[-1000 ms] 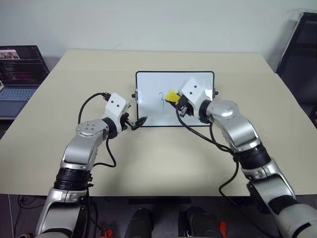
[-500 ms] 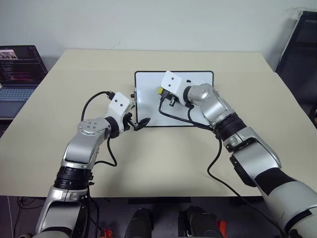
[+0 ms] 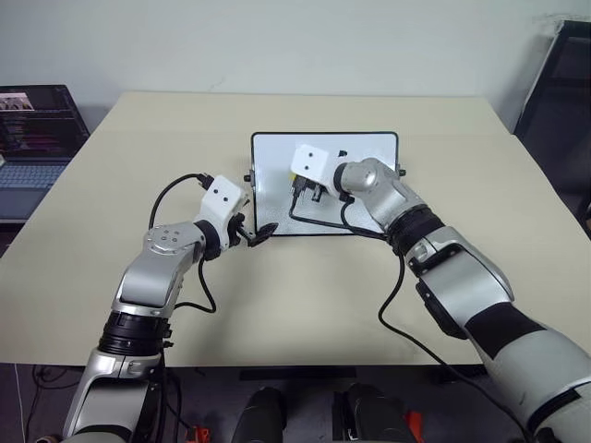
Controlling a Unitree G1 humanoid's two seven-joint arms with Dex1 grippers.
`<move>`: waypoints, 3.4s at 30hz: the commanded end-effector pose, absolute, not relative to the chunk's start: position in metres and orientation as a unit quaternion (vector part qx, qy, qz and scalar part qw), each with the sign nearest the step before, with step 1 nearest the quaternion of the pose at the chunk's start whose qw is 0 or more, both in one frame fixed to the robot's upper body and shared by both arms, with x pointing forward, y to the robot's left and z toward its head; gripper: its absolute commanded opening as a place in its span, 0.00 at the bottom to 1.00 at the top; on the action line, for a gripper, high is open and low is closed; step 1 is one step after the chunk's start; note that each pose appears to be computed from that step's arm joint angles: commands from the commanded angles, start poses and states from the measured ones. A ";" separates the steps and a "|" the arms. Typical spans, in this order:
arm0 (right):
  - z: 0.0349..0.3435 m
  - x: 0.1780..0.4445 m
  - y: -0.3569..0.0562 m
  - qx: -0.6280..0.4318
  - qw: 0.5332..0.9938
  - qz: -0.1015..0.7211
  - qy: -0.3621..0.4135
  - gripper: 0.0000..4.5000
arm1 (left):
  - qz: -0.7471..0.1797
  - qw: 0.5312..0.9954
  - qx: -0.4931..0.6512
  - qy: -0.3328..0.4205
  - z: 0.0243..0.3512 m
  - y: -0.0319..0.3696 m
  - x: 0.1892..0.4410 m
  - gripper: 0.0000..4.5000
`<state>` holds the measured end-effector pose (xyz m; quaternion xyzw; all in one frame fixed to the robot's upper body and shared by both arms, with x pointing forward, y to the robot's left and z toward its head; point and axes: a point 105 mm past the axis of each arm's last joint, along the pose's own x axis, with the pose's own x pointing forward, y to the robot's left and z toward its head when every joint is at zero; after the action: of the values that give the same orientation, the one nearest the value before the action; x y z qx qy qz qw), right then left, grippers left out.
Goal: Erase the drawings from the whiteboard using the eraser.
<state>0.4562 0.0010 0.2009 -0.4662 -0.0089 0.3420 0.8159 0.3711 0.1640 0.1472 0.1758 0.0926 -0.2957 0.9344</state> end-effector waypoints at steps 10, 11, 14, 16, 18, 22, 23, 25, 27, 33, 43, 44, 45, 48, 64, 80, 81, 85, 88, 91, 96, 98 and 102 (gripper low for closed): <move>0.168 0.437 -0.004 -0.517 0.743 0.424 0.030 0.25 | -0.292 0.935 0.185 0.074 0.157 0.165 0.371 1.00; 0.176 0.441 -0.004 -0.528 0.748 0.401 0.007 0.25 | -0.293 0.935 0.184 0.075 0.156 0.164 0.371 1.00; 0.194 0.448 -0.001 -0.535 0.763 0.360 -0.036 0.25 | -0.295 0.935 0.183 0.076 0.156 0.164 0.371 1.00; 0.207 0.450 0.003 -0.525 0.777 0.343 -0.057 0.25 | -0.296 0.935 0.182 0.076 0.155 0.163 0.370 1.00; 0.212 0.451 0.007 -0.518 0.783 0.338 -0.066 0.25 | -0.297 0.934 0.182 0.077 0.155 0.163 0.370 1.00; 0.204 0.449 0.011 -0.516 0.777 0.358 -0.046 0.25 | -0.297 0.935 0.180 0.077 0.154 0.163 0.369 1.00; 0.196 0.448 0.010 -0.520 0.770 0.368 -0.032 0.25 | -0.297 0.935 0.180 0.078 0.154 0.163 0.369 1.00; 0.179 0.444 0.003 -0.530 0.752 0.392 -0.001 0.25 | -0.295 0.935 0.179 0.078 0.153 0.164 0.369 1.00; 0.167 0.439 -0.001 -0.538 0.734 0.415 0.016 0.25 | -0.294 0.935 0.179 0.081 0.152 0.167 0.368 1.00; 0.155 0.432 -0.009 -0.560 0.710 0.427 0.021 0.25 | -0.296 0.934 0.181 0.086 0.149 0.168 0.366 1.00; 0.173 0.446 -0.014 -0.566 0.736 0.371 -0.010 0.25 | -0.303 0.932 0.181 0.087 0.149 0.163 0.365 1.00; 0.167 0.444 -0.015 -0.569 0.729 0.382 -0.003 0.25 | -0.303 0.932 0.181 0.086 0.150 0.163 0.365 1.00; 0.164 0.442 -0.015 -0.570 0.724 0.389 0.002 0.25 | -0.304 0.932 0.180 0.086 0.150 0.163 0.365 1.00; 0.151 0.432 -0.014 -0.579 0.696 0.423 0.015 0.25 | -0.304 0.931 0.180 0.087 0.150 0.162 0.364 1.00; 0.175 0.446 -0.066 -0.579 0.748 0.324 0.000 0.25 | -0.322 0.926 0.179 0.085 0.147 0.156 0.369 1.00; 0.175 0.438 -0.049 -0.576 0.752 0.319 -0.030 0.25 | -0.333 0.922 0.178 0.085 0.146 0.151 0.372 1.00; 0.176 0.440 -0.049 -0.576 0.753 0.316 -0.031 0.25 | -0.333 0.922 0.178 0.085 0.146 0.151 0.371 1.00; 0.167 0.438 -0.050 -0.575 0.748 0.331 -0.010 0.25 | -0.335 0.922 0.177 0.083 0.145 0.149 0.370 1.00; 0.155 0.432 -0.053 -0.579 0.734 0.354 0.015 0.25 | -0.335 0.922 0.177 0.082 0.146 0.148 0.370 1.00; 0.142 0.419 -0.053 -0.586 0.706 0.396 0.033 0.25 | -0.337 0.921 0.176 0.082 0.146 0.148 0.370 1.00; 0.161 0.415 -0.039 -0.543 0.752 0.374 -0.021 0.25 | -0.346 0.919 0.174 0.078 0.147 0.143 0.370 1.00; 0.174 0.414 -0.038 -0.486 0.797 0.355 -0.036 0.25 | -0.353 0.916 0.176 0.070 0.150 0.139 0.371 1.00; 0.180 0.403 -0.062 -0.370 0.875 0.312 -0.021 0.25 | -0.366 0.913 0.174 0.040 0.162 0.128 0.372 1.00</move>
<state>0.4058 -0.0489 0.1625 -0.4261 -0.0097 0.3438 0.8367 0.3712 0.1329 0.1418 0.1642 0.0802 -0.3612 0.9144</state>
